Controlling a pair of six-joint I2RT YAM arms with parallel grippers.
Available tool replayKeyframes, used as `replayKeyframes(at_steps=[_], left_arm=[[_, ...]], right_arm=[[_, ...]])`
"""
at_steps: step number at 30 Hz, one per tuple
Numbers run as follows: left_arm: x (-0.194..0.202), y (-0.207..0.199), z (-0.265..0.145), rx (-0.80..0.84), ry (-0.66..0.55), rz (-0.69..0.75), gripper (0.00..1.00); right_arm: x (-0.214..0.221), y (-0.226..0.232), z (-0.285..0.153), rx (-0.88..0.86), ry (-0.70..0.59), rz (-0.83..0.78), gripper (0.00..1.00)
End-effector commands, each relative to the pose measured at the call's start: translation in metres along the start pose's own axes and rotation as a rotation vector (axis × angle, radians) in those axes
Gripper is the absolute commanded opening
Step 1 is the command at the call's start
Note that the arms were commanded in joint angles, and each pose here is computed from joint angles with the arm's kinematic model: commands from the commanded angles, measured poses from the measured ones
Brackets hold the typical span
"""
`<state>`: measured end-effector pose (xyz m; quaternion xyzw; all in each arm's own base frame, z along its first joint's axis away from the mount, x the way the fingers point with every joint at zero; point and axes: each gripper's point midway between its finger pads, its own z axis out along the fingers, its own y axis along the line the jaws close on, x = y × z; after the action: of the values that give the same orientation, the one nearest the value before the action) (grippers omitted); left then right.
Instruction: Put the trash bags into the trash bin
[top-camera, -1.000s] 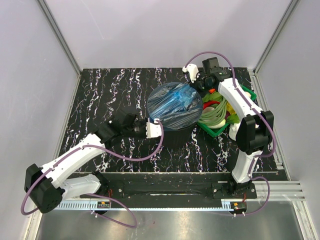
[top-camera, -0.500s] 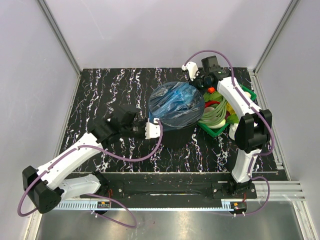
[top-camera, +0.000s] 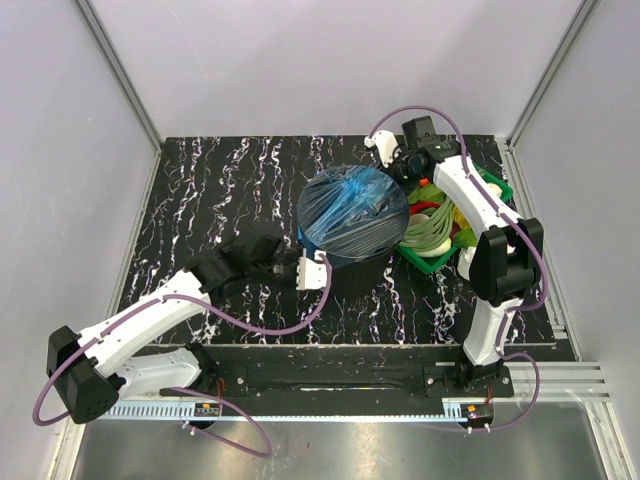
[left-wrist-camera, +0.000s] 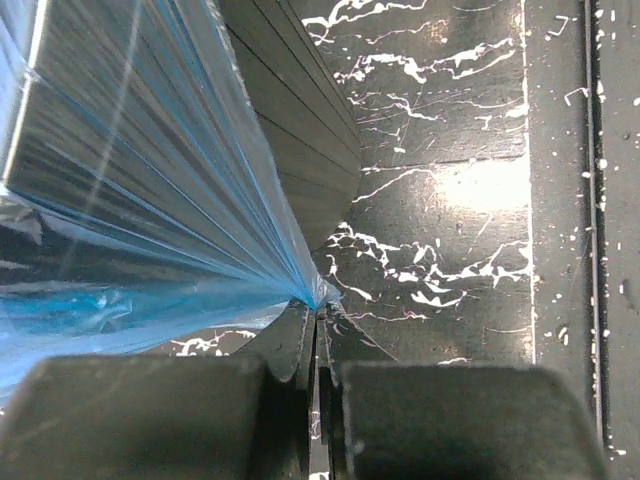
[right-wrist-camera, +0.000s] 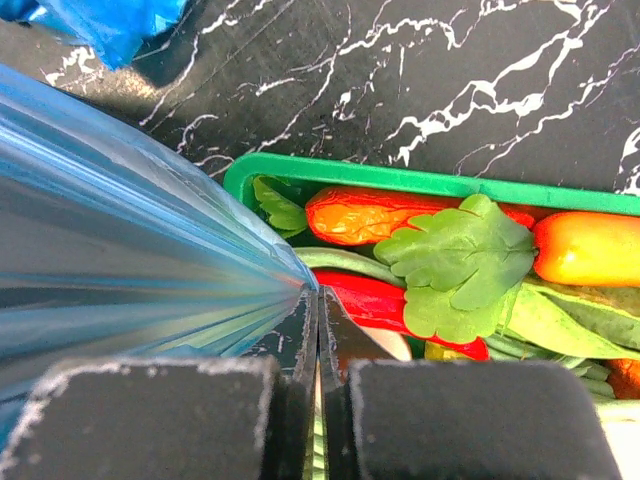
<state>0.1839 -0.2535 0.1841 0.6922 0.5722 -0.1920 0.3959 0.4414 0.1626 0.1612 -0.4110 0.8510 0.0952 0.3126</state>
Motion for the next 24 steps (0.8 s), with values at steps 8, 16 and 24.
replayKeyframes(at_steps=[8,16,24], left_arm=[[0.020,0.003,0.000,-0.066,0.062,0.012,0.02],[0.009,0.007,-0.007,-0.079,0.038,0.022,0.23],[0.000,0.010,-0.014,-0.086,0.026,0.036,0.43]], right_arm=[[0.007,-0.010,-0.016,0.075,0.036,-0.034,0.00],[0.000,-0.013,-0.029,0.105,0.016,-0.052,0.11],[-0.012,-0.015,-0.051,0.144,-0.023,-0.075,0.38]])
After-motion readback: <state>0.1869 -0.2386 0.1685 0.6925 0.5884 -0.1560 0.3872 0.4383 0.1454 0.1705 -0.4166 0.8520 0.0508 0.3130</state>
